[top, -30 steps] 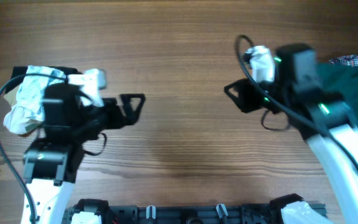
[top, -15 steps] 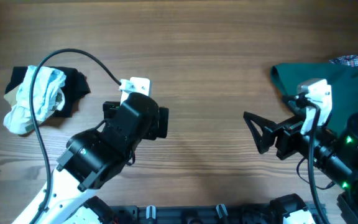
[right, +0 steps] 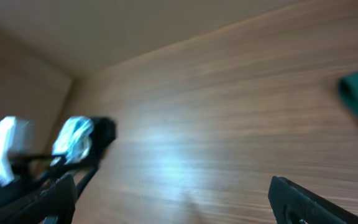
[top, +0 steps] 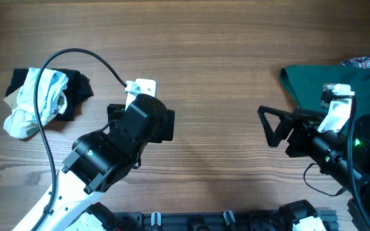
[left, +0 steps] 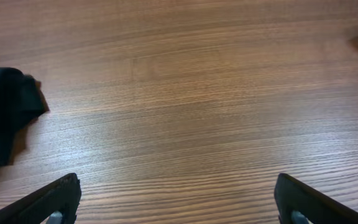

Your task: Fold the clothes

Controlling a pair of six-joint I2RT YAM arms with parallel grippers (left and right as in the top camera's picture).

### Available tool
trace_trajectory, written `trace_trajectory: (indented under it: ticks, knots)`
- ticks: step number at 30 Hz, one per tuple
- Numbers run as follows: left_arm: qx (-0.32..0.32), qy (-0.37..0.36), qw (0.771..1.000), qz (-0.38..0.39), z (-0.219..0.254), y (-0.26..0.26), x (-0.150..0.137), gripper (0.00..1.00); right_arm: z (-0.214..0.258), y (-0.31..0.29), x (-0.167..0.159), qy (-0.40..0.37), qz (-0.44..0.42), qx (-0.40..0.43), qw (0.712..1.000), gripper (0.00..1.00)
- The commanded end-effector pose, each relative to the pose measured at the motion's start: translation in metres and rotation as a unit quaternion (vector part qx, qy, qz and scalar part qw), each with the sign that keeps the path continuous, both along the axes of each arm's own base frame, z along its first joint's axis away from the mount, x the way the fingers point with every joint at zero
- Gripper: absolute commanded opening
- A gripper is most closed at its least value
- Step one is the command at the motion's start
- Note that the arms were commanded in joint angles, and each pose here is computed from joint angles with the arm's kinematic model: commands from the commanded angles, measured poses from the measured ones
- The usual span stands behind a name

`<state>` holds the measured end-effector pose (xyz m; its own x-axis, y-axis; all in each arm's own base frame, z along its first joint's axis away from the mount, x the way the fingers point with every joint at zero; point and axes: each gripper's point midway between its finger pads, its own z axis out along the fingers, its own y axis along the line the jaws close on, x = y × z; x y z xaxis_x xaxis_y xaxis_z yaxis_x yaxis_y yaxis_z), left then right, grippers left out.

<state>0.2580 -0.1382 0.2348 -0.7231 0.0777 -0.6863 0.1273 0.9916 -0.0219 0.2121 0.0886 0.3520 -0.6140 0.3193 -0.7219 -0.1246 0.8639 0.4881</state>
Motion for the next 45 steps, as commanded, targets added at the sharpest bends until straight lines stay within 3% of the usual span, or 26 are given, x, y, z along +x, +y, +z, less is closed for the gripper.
trace_trajectory:
  ticks: [1, 7, 12, 18, 25, 38, 45]
  knots:
    - [-0.001, -0.008, 1.0, 0.01, 0.004, 0.001, 0.002, 1.0, 0.002, -0.041, 0.013, -0.015, -0.119, -0.04, 0.992, 0.99]
    - [-0.001, -0.008, 1.0, 0.01, 0.004, 0.001, 0.002, 1.0, 0.005, -0.099, 0.008, -0.077, -0.25, -0.1, 0.96, 1.0]
    - [-0.001, -0.008, 1.0, 0.01, 0.004, 0.001, 0.002, 1.0, -0.053, -0.091, -0.003, -0.137, -0.174, -0.144, 0.964, 1.0]
    - [-0.001, -0.008, 1.0, 0.01, 0.004, 0.001, 0.002, 1.0, -0.135, -0.088, -0.01, -0.144, -0.165, -0.132, 0.967, 0.99]
    - [-0.001, -0.008, 1.0, 0.01, 0.004, 0.001, 0.002, 1.0, -0.188, -0.084, -0.008, -0.118, -0.16, -0.115, 0.973, 0.99]
    - [-0.001, -0.008, 1.0, 0.01, 0.004, 0.001, 0.002, 1.0, -0.245, -0.082, -0.001, -0.066, -0.152, -0.119, 0.979, 0.99]
    - [-0.001, -0.008, 1.0, 0.01, 0.004, 0.001, 0.002, 1.0, -0.243, -0.078, 0.001, -0.049, -0.193, -0.018, 0.98, 1.0]
